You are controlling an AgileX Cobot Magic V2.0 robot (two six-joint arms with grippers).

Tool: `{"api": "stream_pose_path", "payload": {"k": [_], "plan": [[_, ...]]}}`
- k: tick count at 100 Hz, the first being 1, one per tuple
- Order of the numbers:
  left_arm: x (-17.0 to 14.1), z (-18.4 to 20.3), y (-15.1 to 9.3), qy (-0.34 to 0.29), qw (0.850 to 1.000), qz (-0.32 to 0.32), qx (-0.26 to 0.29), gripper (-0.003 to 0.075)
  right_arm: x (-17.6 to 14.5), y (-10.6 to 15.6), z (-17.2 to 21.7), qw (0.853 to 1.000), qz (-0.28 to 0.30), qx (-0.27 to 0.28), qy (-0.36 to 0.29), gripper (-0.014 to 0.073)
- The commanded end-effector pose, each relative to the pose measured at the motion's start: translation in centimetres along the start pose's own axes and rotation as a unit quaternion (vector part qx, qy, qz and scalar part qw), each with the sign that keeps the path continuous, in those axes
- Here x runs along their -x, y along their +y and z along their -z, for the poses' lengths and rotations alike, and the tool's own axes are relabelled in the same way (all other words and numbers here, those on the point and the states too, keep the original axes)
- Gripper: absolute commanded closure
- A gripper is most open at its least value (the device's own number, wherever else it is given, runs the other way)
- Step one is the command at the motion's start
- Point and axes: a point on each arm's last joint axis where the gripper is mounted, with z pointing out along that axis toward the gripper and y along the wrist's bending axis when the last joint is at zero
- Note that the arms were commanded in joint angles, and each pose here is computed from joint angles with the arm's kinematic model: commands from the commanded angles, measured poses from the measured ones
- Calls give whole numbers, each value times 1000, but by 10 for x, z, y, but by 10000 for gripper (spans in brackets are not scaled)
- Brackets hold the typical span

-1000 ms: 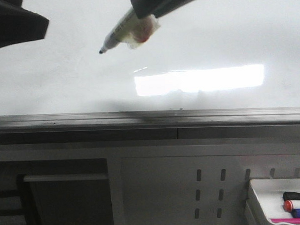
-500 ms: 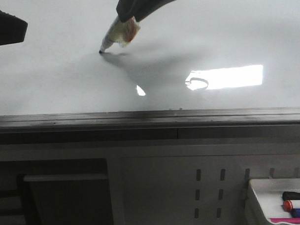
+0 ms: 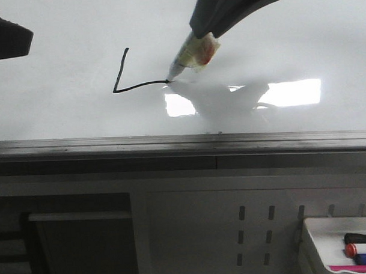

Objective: Write number 4 on whiteboard

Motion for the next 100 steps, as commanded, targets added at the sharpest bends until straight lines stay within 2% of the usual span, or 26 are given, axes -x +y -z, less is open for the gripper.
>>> {"api": "stream_pose_path", "payload": {"k": [1,15,29,39,49,63,73,82,93,100], "plan": [[16,2,4,-51,999,14,7,353,16,3,21,998,27,-6,-59,659],[16,2,4,-51,999,14,7,353,37,20,34,988,54,10,-144,659],[16,2,4,-51,999,14,7,353,44,15,26,986,49,1,-160,659],[16,2,4,-51,999,14,7,353,40,11,16,990,46,-2,-135,659],[16,2,4,-51,999,14,7,353,27,11,4,997,46,3,-68,659],[16,2,4,-51,999,12,7,353,8,23,-2,999,42,30,-1,659],[16,2,2,-51,999,5,3,353,8,30,-2,998,49,38,-1,659],[17,1,-4,-53,998,-28,-18,353,12,34,2,998,54,43,-14,659],[18,-4,-23,-66,992,-75,-73,353,15,48,10,995,76,60,-8,659],[18,-9,-34,-69,989,-81,-103,353,15,59,13,993,90,74,2,659]]}}
